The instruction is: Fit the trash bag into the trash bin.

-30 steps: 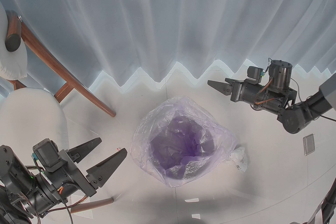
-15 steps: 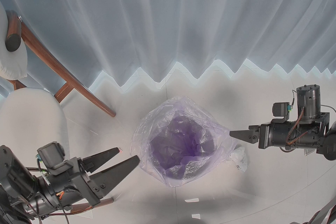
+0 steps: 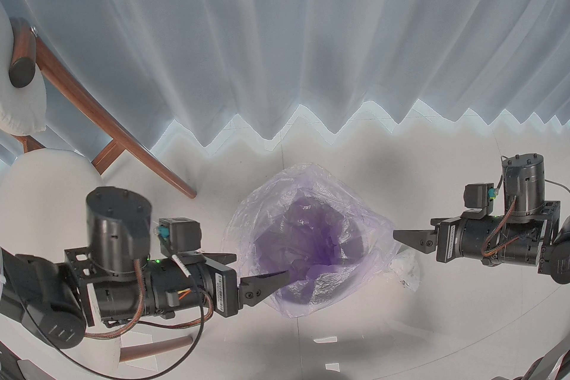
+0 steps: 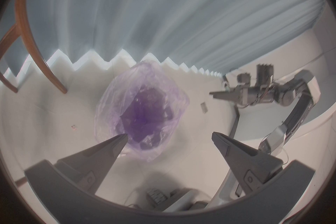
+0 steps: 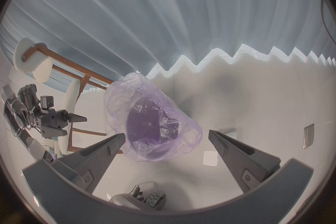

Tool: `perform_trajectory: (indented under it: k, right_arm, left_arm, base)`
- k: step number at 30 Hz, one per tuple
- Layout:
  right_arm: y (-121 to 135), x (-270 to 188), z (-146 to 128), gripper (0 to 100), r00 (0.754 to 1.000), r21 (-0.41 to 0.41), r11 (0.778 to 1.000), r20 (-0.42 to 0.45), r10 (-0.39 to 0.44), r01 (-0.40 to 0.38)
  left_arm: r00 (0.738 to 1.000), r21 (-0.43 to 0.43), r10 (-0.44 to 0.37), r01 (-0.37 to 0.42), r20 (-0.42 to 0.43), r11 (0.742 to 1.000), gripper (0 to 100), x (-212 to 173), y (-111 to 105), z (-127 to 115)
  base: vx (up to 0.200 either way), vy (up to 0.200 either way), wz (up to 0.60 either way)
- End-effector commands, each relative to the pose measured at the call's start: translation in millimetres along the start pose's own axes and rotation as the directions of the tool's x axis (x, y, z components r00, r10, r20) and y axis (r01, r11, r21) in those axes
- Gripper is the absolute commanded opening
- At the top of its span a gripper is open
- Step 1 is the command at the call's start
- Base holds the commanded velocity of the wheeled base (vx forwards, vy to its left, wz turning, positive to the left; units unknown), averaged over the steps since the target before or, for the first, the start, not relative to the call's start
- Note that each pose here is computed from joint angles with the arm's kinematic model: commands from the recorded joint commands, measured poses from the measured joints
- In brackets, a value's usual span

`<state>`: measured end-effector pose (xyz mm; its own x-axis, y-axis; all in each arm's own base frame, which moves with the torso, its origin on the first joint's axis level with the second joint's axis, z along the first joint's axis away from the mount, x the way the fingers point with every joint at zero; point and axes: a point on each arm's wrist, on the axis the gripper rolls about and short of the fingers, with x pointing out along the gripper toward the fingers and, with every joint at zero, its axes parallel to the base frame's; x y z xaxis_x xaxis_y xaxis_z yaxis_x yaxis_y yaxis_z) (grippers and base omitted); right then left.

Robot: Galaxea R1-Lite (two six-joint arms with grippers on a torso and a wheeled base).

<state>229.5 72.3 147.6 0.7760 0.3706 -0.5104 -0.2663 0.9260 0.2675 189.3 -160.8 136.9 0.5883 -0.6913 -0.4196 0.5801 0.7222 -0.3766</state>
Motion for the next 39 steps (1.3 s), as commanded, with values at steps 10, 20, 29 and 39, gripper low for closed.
perform_trajectory:
  k: [10,20,29,39]
  right_arm:
    - [-1,5,-17,100,0.999,-0.016,0.999,0.0,-0.052,0.052]
    - [-1,6,-16,100,0.998,-0.019,0.998,0.003,-0.062,0.062]
    - [-1,6,-16,100,0.998,-0.021,0.998,0.002,-0.061,0.061]
    - [3,5,-15,100,0.999,-0.028,0.999,0.023,-0.043,0.044]
  left_arm:
    - [0.989,0.094,-0.026,0.04,-0.143,0.995,100,57,-10,34]
    - [0.977,0.1,0.023,-0.002,-0.212,0.995,100,79,-1,16]
    - [0.972,0.135,0.169,-0.147,-0.165,0.98,100,89,25,25]
    - [0.957,0.122,0.22,-0.199,-0.187,0.972,100,110,52,17]
  base:
    - [0.0,0.0,0.0]
    - [0.0,0.0,0.0]
    - [0.0,0.0,0.0]
    - [0.0,0.0,0.0]
